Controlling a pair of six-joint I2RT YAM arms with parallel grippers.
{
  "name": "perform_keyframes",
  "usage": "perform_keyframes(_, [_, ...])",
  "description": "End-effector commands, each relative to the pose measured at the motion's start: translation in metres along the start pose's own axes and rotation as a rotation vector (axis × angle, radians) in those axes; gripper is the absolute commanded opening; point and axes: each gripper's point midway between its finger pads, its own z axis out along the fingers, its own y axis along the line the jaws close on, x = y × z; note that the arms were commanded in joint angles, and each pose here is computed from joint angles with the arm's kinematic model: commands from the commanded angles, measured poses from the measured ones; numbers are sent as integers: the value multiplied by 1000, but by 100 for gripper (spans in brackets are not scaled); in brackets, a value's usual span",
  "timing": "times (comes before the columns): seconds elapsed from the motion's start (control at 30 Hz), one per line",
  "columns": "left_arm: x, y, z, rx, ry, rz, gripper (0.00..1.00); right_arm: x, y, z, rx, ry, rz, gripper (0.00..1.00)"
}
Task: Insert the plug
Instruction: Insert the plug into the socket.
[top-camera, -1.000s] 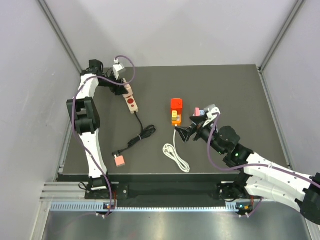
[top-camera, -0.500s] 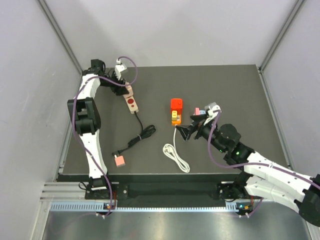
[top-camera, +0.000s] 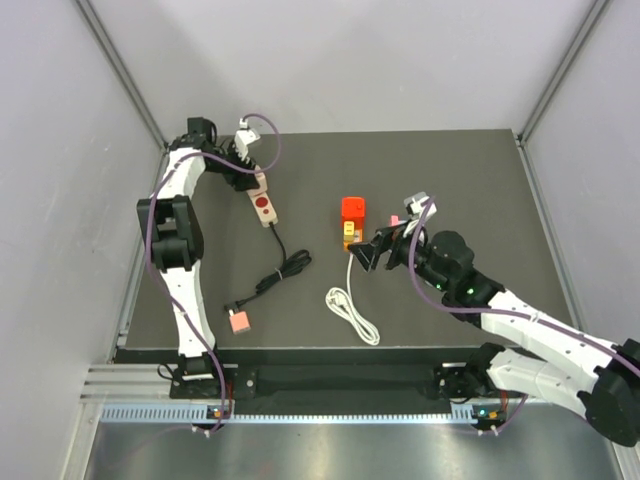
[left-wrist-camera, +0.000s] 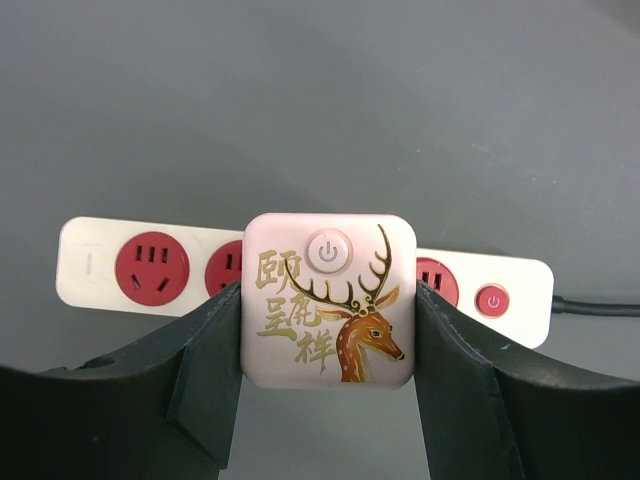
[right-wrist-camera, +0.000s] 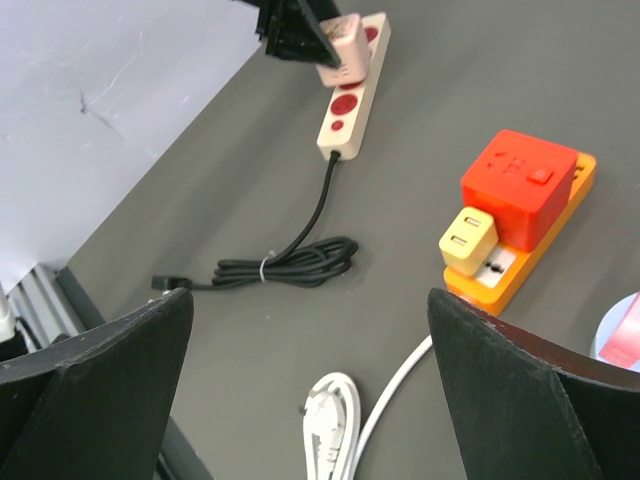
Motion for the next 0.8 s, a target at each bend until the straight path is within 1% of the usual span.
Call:
perform_keyframes(0.0, [118,14,11,-94,348,-108,43,-22,16,4,-55,-33,43,100])
perform_keyframes(0.13, [106,20,10,-105,315,-92,43,-20,16,4,-59,-20,39,100])
perform_keyframes(0.23, [101,23,10,-101,300,-86,39,-20,15,4,-52,-18,32,100])
perform_keyframes(0.37, [111,13,18,-49,315,-105,24,-20,14,6,-49,-16,32,100])
perform_keyframes(0.4, [117,9,20,-35,327,-118,14,-20,14,6,-51,-16,31,100])
perform_keyframes(0.53, [138,-7,24,6,370,-155,8,-21,15,6,-57,-16,30,100])
perform_keyframes(0.67, [161,-20,24,31,420,-189,6,-23,14,4,-61,-20,25,100])
perform_keyframes(0.7, [166,-24,24,39,425,-198,2,-25,14,3,-61,-23,23,100])
perform_keyframes(0.73, [166,-26,24,46,426,-203,1,-26,13,3,-59,-24,23,100])
perform_keyframes(0.77, [163,-24,23,41,413,-198,3,-26,13,2,-60,-25,23,100])
